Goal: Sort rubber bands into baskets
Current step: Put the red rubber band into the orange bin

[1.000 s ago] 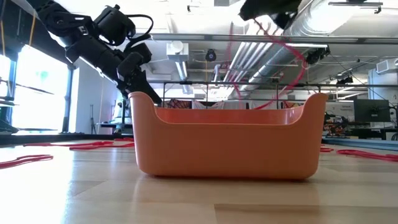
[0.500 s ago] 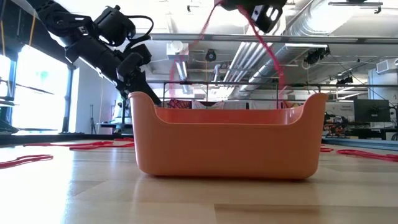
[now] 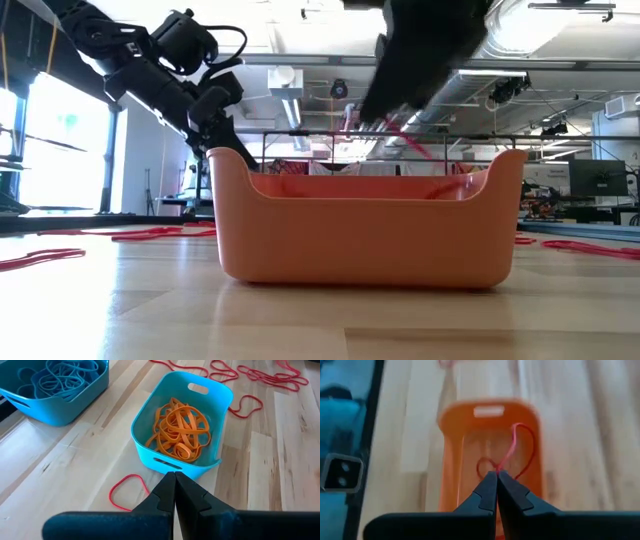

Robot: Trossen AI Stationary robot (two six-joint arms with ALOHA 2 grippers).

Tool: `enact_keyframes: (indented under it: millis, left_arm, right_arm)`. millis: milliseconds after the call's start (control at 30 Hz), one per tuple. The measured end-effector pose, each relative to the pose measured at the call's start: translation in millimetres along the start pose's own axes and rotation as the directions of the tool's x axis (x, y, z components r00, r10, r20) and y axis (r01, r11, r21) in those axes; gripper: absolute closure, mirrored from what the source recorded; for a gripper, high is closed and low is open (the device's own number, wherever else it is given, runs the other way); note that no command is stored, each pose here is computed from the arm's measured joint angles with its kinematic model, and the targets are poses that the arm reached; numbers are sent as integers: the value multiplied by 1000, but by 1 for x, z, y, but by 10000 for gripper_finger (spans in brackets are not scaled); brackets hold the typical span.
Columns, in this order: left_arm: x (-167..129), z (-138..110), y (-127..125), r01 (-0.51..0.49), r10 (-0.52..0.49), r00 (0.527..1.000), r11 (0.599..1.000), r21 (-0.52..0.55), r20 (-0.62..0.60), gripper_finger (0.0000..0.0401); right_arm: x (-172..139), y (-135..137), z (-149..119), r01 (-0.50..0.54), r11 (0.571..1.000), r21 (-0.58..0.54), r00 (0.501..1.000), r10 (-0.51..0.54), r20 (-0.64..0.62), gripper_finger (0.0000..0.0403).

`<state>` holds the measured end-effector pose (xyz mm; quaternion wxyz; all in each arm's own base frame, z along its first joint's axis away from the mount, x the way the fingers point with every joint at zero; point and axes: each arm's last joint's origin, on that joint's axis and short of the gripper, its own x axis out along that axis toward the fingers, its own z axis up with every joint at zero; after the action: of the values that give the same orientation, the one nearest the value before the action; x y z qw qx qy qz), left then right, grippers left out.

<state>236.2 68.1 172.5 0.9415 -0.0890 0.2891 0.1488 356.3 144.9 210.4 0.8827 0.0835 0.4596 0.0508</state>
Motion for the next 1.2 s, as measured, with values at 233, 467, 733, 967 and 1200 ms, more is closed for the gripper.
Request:
enact_keyframes:
  millis: [233,467,733,967,1200]
  left_arm:
    - [0,-1,0,-14,14,1000,1000,-1,-5,401]
    - [0,0,0,-14,14,1000,1000,-9,-4,401]
    - [0,0,2,-74,74,997,997,-11,9,401]
    - [0,0,3,-86,86,996,996,-12,10,401]
    - [0,0,3,-92,93,996,995,-21,10,401]
  right_arm:
    - [15,-12,-1,-26,999,22,998,28,-57,403]
    - [15,-10,-3,-28,1000,8,997,29,-65,361]
    - [14,-16,2,-29,997,-66,999,26,-48,292]
    - [-5,-12,8,-8,987,-160,1000,10,13,346]
    - [-27,-2,12,121,962,-246,987,-89,137,392]
